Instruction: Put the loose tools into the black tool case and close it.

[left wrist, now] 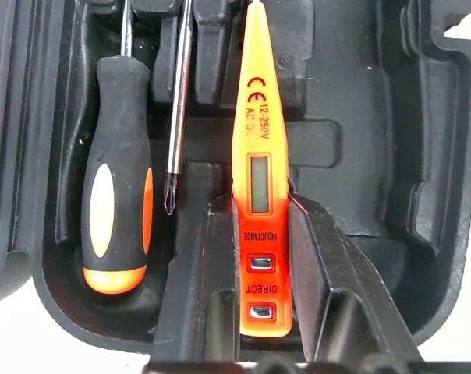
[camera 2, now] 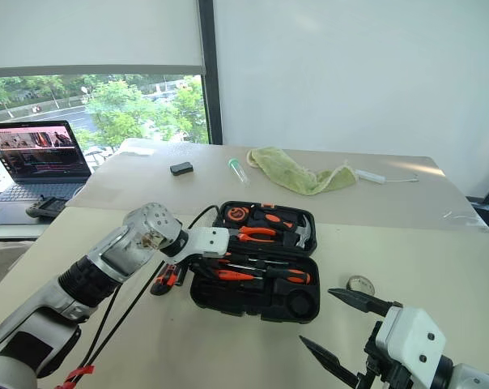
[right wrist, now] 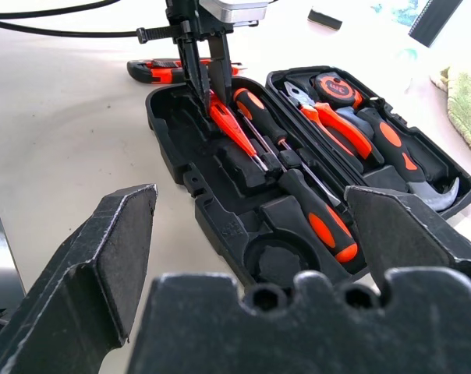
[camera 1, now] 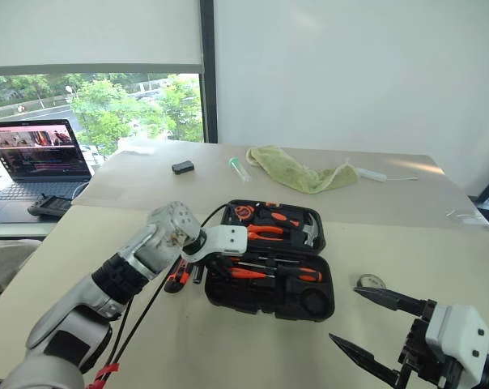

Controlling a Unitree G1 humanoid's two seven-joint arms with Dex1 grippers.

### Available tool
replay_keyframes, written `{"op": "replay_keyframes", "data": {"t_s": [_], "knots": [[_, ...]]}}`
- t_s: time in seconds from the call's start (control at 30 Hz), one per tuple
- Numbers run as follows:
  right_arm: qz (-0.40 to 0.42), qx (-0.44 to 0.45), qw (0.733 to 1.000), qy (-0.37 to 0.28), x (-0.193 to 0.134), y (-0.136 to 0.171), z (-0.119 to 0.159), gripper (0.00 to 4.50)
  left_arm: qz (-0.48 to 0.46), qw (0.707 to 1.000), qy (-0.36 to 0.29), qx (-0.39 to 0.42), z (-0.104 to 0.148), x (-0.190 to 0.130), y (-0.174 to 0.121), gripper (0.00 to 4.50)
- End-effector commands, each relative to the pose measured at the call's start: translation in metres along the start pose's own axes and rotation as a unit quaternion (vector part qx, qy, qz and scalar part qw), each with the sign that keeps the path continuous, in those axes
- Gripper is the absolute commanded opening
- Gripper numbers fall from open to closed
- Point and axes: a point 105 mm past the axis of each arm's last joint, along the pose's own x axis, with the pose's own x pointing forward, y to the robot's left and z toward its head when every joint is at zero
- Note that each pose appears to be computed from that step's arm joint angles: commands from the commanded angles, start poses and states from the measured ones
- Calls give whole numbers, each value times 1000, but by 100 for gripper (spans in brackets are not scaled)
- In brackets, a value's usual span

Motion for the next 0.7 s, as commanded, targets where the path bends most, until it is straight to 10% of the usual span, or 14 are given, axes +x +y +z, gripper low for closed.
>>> {"op": "replay_keyframes", "data": {"t_s": [0.03,0.63,0.7], "knots": [[3,-20,1000,-16,1,4,10,450,3,1000,11,4,-1,3,2,42],[2,-21,1000,-13,-1,4,10,450,11,999,18,44,-4,15,7,42],[2,-21,1000,-12,-1,4,10,450,10,999,17,44,-4,16,6,122]]}}
